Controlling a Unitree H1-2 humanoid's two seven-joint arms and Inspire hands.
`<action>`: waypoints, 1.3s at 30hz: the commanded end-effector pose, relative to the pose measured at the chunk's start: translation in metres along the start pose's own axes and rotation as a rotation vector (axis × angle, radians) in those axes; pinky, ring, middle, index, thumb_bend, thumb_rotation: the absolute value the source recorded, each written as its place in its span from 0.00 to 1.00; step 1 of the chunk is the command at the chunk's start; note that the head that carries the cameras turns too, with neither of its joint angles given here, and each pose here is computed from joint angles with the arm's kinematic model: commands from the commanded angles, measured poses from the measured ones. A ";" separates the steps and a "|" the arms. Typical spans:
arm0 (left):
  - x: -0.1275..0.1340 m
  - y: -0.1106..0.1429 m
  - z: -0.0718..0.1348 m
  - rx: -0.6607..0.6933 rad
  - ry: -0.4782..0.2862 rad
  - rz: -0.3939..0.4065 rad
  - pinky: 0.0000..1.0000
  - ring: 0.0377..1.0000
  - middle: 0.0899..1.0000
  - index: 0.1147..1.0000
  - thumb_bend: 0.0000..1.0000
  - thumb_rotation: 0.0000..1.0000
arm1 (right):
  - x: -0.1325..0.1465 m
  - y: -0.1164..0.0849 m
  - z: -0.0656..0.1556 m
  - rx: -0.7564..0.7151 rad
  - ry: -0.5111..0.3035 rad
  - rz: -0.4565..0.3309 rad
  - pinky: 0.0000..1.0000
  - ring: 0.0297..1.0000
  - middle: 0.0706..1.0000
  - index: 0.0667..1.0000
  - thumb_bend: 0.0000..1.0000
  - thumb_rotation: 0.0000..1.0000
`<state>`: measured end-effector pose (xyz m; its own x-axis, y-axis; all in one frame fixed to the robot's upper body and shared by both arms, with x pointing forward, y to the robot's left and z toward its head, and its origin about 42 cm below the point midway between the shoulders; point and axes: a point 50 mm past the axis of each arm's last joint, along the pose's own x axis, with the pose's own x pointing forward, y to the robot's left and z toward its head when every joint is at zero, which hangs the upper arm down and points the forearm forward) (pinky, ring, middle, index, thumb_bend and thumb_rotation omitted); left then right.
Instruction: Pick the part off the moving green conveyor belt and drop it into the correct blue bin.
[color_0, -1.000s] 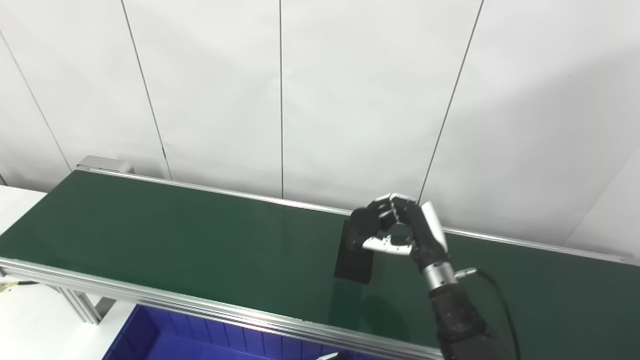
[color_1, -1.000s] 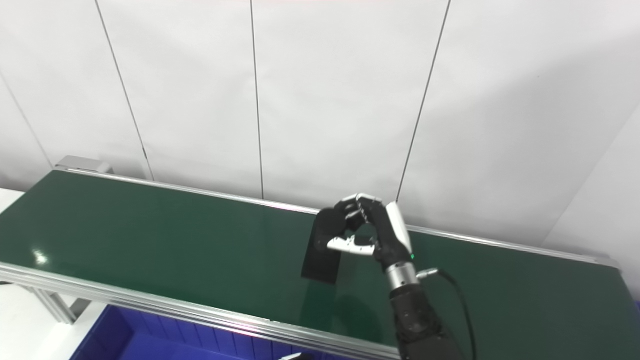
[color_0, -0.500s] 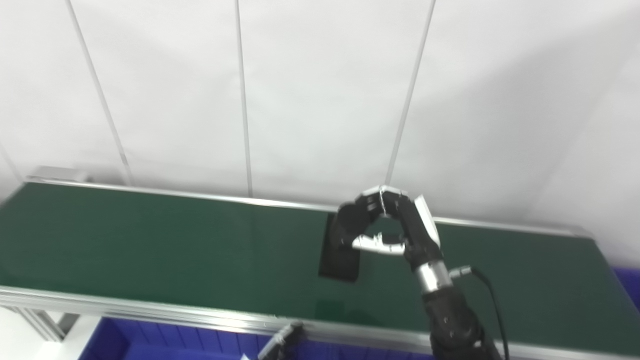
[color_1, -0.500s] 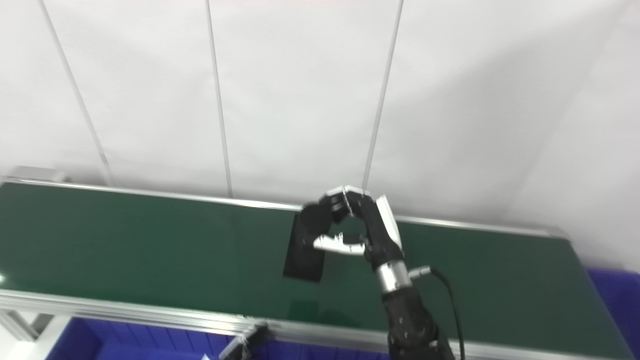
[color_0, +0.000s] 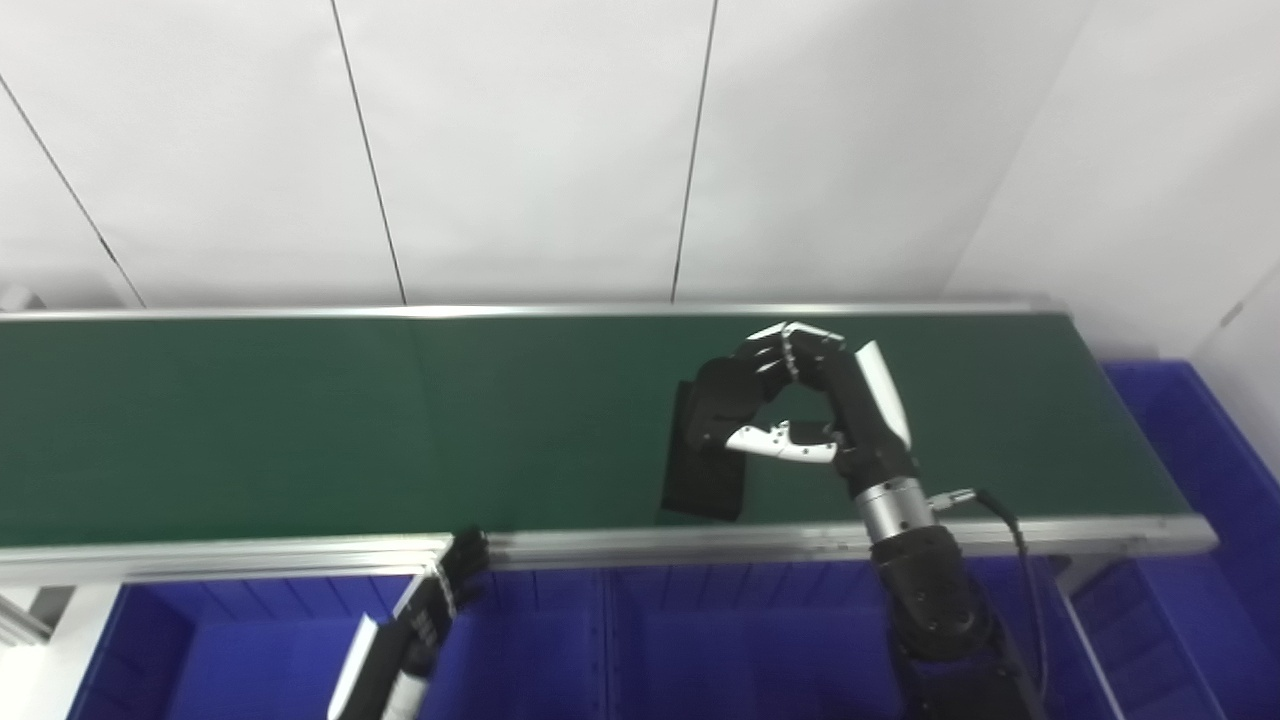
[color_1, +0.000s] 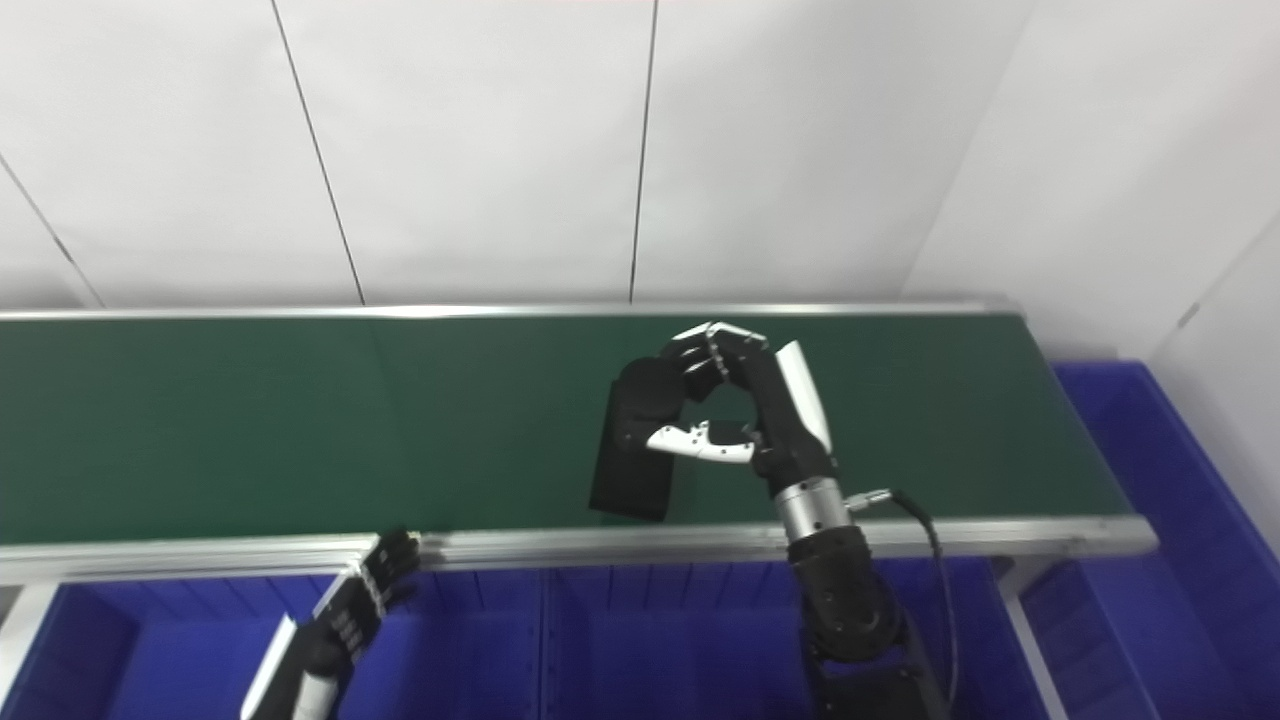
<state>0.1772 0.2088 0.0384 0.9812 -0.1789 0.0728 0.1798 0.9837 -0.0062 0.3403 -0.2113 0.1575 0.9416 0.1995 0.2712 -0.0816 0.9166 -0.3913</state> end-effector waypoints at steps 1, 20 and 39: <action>0.003 0.000 0.010 -0.004 -0.065 -0.020 0.86 0.90 0.91 0.90 0.90 0.97 | 0.004 -0.008 0.017 0.008 -0.040 -0.035 0.37 0.39 0.44 0.50 0.51 0.00; 0.008 0.004 0.027 -0.003 -0.135 -0.003 0.83 0.88 0.88 0.88 0.96 0.95 | -0.106 -0.025 0.015 0.008 0.166 -0.044 0.38 0.40 0.45 0.49 0.52 0.00; 0.013 0.000 0.034 -0.003 -0.153 0.004 0.84 0.89 0.88 0.87 0.96 0.94 | -0.116 -0.023 0.015 -0.004 0.245 0.041 0.41 0.41 0.45 0.48 0.52 0.00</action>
<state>0.1851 0.2094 0.0659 0.9705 -0.1686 0.1724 0.1737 0.9847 -0.0144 0.2265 -0.2513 0.1380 0.9894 0.1454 -0.0039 -0.1352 0.9091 -0.3941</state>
